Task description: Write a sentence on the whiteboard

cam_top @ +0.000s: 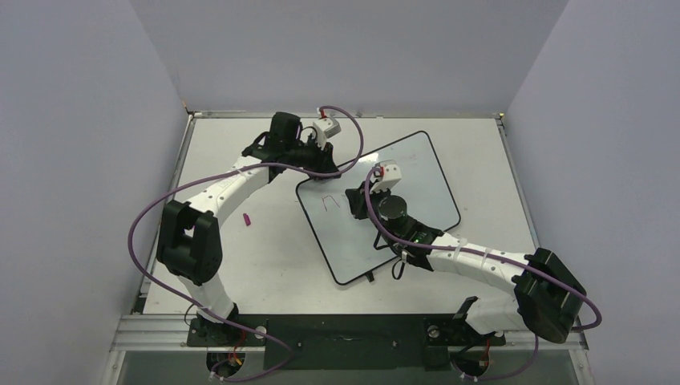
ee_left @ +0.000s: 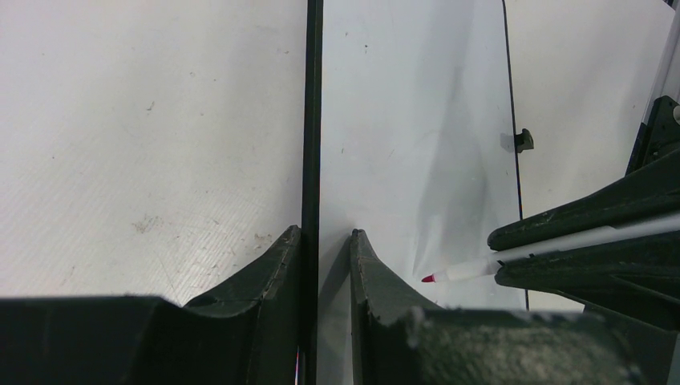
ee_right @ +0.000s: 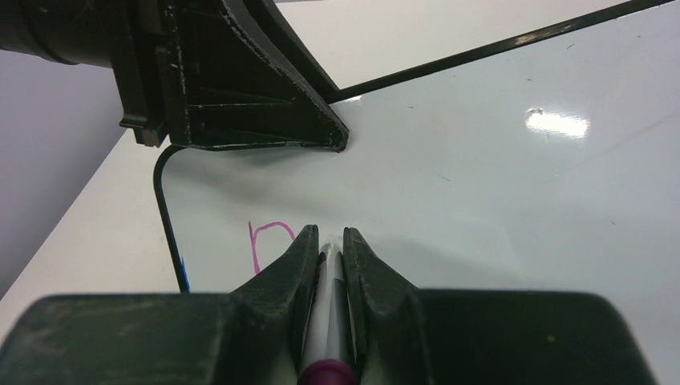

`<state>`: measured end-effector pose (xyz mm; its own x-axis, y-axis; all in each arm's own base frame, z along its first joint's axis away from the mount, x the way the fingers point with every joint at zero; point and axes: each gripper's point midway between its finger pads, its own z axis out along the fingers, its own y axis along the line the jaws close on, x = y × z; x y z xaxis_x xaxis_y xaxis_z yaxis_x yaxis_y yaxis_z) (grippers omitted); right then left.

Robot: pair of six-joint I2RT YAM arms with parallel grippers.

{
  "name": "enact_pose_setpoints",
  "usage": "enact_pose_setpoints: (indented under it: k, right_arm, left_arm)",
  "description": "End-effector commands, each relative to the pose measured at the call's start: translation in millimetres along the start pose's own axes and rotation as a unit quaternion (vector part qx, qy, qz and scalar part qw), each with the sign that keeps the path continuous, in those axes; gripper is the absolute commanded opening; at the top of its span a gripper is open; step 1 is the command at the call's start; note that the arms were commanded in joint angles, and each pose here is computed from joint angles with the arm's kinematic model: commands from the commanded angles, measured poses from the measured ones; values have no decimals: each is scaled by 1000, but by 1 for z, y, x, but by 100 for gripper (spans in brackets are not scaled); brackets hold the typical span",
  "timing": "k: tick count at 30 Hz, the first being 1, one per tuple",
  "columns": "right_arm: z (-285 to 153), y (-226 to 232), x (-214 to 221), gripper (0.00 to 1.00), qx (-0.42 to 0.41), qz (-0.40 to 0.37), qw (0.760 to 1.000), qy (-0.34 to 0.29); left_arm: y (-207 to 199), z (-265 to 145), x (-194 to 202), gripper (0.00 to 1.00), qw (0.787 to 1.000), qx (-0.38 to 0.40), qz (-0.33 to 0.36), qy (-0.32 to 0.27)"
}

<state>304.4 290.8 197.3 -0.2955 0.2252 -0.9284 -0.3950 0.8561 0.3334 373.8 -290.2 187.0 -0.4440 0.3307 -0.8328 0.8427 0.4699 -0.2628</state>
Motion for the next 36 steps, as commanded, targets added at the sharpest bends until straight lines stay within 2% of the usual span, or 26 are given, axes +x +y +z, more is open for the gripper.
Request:
enact_pose_setpoints:
  k: [1,17,26,36]
  right_arm:
    - [4,17,-15,0,-29,22,999,-25]
    - [8,-5,9,0,18,13,1000,-2]
    - [7,-13,2,0,41,11,999,-11]
    - [19,3,-9,0,25,11,1000,-12]
  left_arm:
    - [24,7,23,0,997,-61,42,38]
    - [23,4,29,0,996,-62,47,36]
    - [22,0,30,0,996,-66,50,32]
    - [22,-2,32,0,996,-65,46,31]
